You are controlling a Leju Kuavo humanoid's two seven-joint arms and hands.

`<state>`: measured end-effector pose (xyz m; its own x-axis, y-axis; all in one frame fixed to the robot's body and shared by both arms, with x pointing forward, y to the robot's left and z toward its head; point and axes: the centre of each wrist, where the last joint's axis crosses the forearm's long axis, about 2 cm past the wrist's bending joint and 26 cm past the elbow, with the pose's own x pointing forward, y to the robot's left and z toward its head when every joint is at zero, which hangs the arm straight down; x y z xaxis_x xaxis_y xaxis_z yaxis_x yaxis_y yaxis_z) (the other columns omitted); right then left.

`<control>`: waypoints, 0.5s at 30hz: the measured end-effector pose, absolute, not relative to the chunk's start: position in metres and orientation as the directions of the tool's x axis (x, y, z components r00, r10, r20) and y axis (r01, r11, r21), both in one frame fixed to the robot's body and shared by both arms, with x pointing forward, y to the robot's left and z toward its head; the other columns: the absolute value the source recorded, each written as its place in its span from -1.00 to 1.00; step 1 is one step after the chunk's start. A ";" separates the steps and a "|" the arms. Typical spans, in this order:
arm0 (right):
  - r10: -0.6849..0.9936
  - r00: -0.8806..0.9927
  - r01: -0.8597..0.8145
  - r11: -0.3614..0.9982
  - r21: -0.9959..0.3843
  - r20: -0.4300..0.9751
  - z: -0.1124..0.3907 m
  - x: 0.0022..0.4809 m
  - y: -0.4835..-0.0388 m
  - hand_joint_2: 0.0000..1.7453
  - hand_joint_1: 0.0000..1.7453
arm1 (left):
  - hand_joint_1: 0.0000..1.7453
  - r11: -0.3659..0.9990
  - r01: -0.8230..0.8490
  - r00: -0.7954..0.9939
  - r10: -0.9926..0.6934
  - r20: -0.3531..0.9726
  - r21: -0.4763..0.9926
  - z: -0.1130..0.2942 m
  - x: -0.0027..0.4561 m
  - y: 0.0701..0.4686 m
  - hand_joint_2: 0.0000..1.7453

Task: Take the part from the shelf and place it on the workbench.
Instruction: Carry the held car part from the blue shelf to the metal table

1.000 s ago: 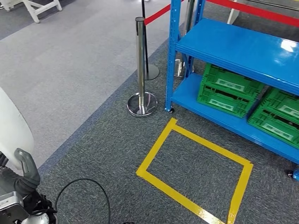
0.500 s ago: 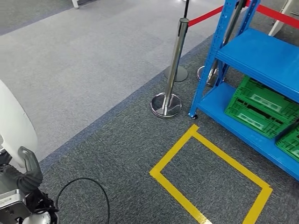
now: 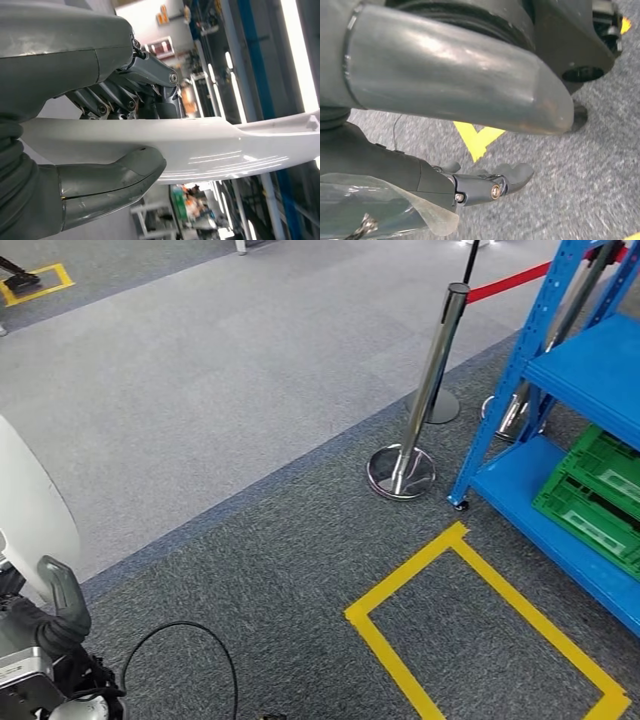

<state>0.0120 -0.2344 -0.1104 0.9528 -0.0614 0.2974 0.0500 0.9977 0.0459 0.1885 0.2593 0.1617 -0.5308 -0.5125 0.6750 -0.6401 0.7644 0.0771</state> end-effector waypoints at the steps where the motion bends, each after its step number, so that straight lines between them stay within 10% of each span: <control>1: -0.061 0.953 0.050 0.998 0.045 0.298 -0.110 0.012 -0.235 -1.00 -1.00 | 1.00 0.765 -0.640 -0.530 -0.512 0.676 0.078 0.161 0.188 0.259 1.00; 15: -0.059 0.950 0.047 0.998 0.044 0.306 -0.110 0.017 -0.235 -1.00 -1.00 | 1.00 0.767 -0.636 -0.530 -0.512 0.676 0.082 0.161 0.189 0.259 1.00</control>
<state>0.0166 -0.2351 -0.1102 0.9502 -0.0585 0.3061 0.0472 0.9979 0.0442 0.1891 0.2594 0.1608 -0.5304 -0.5119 0.6757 -0.6358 0.7674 0.0823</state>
